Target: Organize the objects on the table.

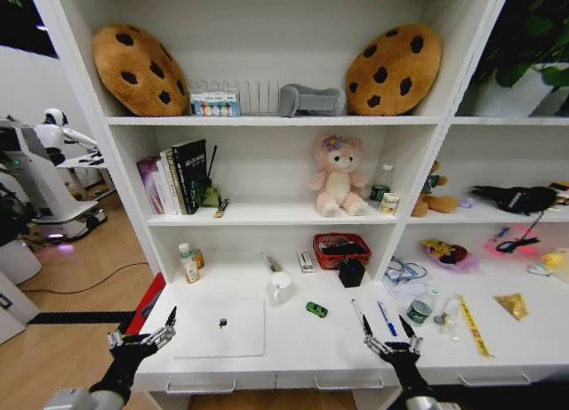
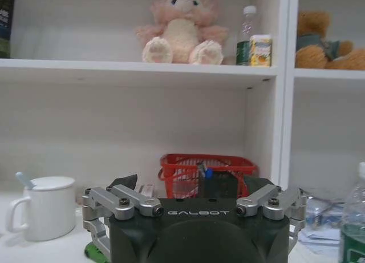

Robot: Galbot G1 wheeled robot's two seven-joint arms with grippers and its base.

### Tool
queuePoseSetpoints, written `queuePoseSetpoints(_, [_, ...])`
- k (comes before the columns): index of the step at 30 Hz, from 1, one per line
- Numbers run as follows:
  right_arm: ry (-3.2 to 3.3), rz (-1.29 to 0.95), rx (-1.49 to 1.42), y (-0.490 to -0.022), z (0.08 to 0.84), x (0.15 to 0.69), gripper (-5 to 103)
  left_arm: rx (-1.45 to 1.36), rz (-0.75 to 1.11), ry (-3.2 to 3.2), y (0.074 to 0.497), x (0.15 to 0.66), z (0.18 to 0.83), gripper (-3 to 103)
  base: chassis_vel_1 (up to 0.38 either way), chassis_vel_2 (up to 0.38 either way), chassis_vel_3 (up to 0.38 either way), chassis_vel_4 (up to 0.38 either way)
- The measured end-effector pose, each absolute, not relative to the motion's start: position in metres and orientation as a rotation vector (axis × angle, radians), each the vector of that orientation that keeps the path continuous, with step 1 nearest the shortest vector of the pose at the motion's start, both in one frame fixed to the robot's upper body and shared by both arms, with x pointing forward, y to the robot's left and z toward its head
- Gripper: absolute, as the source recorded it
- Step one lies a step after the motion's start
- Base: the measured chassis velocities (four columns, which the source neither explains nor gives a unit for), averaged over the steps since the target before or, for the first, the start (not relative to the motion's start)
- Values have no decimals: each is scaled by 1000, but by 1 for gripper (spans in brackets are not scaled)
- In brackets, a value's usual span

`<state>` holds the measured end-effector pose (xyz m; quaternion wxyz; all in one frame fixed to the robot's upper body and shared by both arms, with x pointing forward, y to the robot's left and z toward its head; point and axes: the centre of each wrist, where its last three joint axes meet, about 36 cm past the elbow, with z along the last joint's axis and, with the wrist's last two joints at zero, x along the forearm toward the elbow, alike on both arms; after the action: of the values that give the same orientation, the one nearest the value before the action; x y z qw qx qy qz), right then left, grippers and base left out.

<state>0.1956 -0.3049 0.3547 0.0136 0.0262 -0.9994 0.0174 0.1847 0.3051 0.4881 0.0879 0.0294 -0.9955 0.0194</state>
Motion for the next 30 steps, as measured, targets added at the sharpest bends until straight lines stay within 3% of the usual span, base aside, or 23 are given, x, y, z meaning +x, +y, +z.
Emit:
queuePoseSetpoints(7, [-2919,-96,319,-335,349,236,100,88,58,-2963,305,185,488,100,0,0,0,0])
queuePoseSetpoints(11, [-2837,15,564,-381,357,284,100,89,58,-2963,305,185,488,100,0,0,0,0])
queuePoseSetpoints(15, [-2743,38,737,-397,360,308,100,89,58,-2963,305,185,488,100,0,0,0,0])
queuePoseSetpoints(23, [-2554,69,1034,-404,332,348,100,88,57,-2963,305,185,488,100,0,0,0,0])
queuePoseSetpoints(30, [-2529,80,1040,-400,317,377,100,87,57,-2963,305,185,488,100,0,0,0,0])
